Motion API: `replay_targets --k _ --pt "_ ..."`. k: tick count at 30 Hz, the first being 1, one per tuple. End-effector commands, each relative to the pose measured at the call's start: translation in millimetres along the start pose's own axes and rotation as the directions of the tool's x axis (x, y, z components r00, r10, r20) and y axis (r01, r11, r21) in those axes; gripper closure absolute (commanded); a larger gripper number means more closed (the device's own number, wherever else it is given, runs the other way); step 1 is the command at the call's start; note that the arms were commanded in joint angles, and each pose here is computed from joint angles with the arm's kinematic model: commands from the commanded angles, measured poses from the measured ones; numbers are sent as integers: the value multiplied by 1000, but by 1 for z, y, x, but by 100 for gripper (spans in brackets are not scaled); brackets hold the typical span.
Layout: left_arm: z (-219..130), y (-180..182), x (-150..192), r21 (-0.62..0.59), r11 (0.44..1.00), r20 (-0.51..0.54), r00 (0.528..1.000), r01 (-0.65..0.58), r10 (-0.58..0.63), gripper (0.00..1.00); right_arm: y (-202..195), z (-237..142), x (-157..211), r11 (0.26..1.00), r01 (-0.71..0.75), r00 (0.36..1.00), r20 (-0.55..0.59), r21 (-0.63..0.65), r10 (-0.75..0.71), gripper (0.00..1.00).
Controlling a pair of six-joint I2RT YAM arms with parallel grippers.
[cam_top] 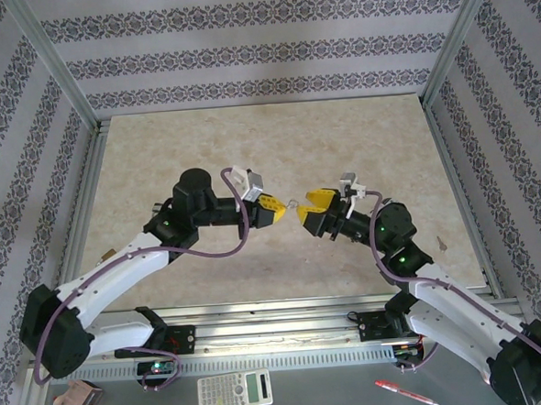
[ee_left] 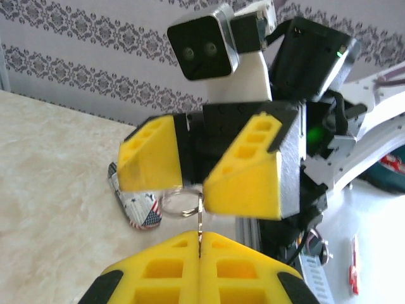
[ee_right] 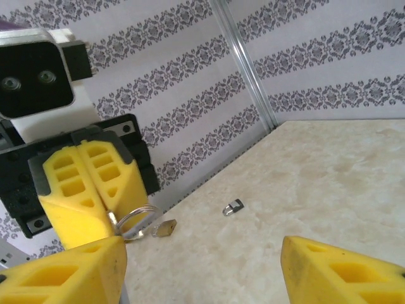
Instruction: Unlock with the key
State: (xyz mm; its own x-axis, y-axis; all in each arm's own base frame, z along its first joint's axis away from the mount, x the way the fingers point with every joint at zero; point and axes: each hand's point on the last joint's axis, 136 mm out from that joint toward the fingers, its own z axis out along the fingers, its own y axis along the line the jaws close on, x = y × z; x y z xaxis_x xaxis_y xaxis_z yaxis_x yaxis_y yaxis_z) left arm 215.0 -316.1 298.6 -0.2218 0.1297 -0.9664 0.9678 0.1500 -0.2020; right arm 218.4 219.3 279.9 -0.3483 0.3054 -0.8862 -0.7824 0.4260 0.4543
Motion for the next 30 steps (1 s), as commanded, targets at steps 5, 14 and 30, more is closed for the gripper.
replay_targets --k 5,14,30 --pt "-27 -6 55 -48 999 -335 942 3 -19 100 23 -5 11 985 48 996 -65 -168 -60 32" --pt "-40 -3 67 -67 998 -502 865 -18 -18 100 40 8 47 945 109 971 -172 -308 -168 35" --pt "-26 -8 72 -14 999 -554 832 -35 22 100 47 40 80 895 149 939 -223 -420 -261 41"
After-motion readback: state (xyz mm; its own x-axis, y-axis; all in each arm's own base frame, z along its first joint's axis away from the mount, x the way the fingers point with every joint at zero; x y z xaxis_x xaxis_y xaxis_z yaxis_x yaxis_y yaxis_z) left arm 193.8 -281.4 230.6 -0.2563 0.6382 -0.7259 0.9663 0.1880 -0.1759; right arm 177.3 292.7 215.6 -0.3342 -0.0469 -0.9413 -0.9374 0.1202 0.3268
